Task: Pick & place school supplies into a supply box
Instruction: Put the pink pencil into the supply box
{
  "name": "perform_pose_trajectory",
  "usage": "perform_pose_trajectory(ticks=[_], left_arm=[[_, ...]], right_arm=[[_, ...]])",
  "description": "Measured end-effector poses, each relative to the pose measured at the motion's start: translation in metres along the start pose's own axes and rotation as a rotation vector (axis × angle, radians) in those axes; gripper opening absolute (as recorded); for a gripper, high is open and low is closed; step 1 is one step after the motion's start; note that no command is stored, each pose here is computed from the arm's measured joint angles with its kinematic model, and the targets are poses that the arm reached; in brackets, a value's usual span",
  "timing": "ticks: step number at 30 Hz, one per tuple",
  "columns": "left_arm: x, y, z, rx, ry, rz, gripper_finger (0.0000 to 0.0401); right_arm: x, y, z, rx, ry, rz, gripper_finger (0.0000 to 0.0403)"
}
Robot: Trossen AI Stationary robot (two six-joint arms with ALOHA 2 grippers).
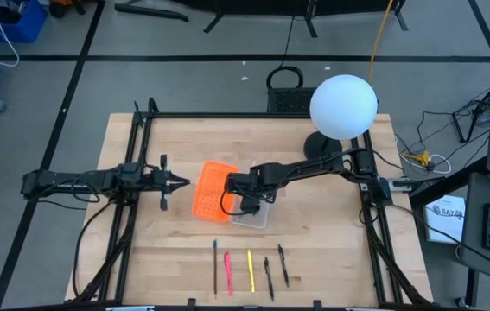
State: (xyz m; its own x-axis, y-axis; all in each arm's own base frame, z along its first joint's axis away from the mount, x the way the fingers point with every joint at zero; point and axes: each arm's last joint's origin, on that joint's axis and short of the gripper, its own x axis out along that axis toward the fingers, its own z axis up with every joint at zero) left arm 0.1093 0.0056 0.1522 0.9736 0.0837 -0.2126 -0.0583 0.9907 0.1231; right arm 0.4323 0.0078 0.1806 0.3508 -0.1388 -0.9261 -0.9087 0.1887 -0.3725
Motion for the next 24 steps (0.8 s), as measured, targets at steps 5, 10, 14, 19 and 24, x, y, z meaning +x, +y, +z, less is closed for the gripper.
perform_pose_trajectory(ticks=[5, 10, 14, 19, 24], left_arm=[[0.000, 0.000, 0.000, 0.003, 0.000, 0.000, 0.0031], [0.000, 0.000, 0.000, 0.005, 0.001, 0.001, 0.0031], [0.000, 0.000, 0.000, 0.018, 0.001, 0.001, 0.0031], [0.000, 0.000, 0.000, 0.034, 0.004, 0.006, 0.0031], [0.000, 0.000, -0.001, 0.033, 0.008, 0.006, 0.0031]], right_arm=[[-0.002, 0.001, 0.001, -0.056, -0.078, 0.019, 0.0012], [-0.002, -0.001, -0.002, -0.061, -0.169, 0.032, 0.0012], [-0.001, -0.004, -0.005, -0.039, -0.238, 0.015, 0.0012], [0.002, -0.003, -0.006, -0.026, -0.275, 0.010, 0.0012], [0.008, 0.000, -0.005, -0.016, -0.317, 0.000, 0.0012]])
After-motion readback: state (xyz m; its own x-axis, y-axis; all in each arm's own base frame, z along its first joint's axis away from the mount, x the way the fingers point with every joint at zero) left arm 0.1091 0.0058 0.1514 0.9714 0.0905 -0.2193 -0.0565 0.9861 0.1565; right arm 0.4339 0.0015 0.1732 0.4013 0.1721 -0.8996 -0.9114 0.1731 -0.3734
